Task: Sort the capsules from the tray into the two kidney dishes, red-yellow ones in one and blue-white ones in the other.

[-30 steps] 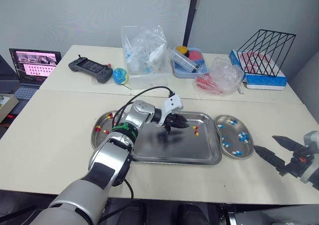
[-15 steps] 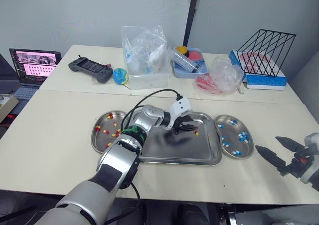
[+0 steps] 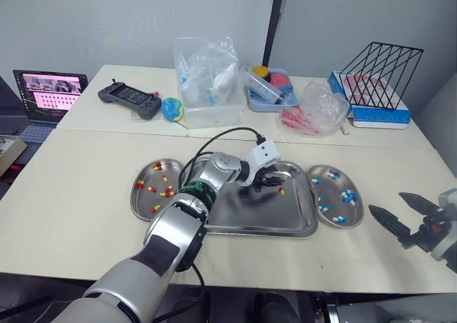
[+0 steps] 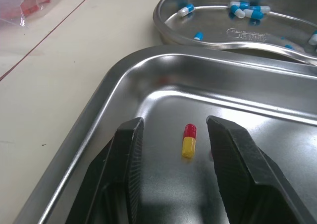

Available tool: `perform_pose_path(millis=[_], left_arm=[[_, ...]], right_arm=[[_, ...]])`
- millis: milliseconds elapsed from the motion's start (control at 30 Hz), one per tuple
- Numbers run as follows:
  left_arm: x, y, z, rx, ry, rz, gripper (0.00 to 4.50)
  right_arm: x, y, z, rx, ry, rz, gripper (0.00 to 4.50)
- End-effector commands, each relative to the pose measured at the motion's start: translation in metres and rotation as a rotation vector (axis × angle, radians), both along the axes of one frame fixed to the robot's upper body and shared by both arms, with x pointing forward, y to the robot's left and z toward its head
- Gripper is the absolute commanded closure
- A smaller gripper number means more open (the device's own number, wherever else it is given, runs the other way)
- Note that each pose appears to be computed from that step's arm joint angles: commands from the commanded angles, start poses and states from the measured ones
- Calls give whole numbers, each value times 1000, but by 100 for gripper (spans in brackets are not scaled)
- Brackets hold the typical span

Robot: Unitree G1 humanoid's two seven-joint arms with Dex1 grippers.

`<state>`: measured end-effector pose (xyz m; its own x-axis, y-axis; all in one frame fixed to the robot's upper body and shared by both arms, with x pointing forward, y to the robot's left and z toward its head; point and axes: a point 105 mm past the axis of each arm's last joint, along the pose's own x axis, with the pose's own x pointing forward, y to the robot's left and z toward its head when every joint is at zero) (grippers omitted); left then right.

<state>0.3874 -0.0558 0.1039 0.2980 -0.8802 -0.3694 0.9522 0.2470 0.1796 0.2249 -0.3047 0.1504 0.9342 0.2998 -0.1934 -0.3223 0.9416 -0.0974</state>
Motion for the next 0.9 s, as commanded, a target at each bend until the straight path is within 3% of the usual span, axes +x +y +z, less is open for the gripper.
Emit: perform_pose_path(millis=[33,233,333,733,900], left_arm=[[1,-11,23,-53,-37,-33,236],[-14,-15,30,-98,-31,-169,236],[-15,-8,19,-23,-44,-188,236],[3,-8,20,-49,-28,-2,236],[0,-8,8,6,-28,-10,236]], right_arm=[[1,-1,9,-15,-47,-9,0],[1,-1,8,-16,-46,-18,0],[2,0,6,-13,-42,-17,0],[6,4,7,-12,-49,-11,0],[5,5,9,-14,-52,-16,0]])
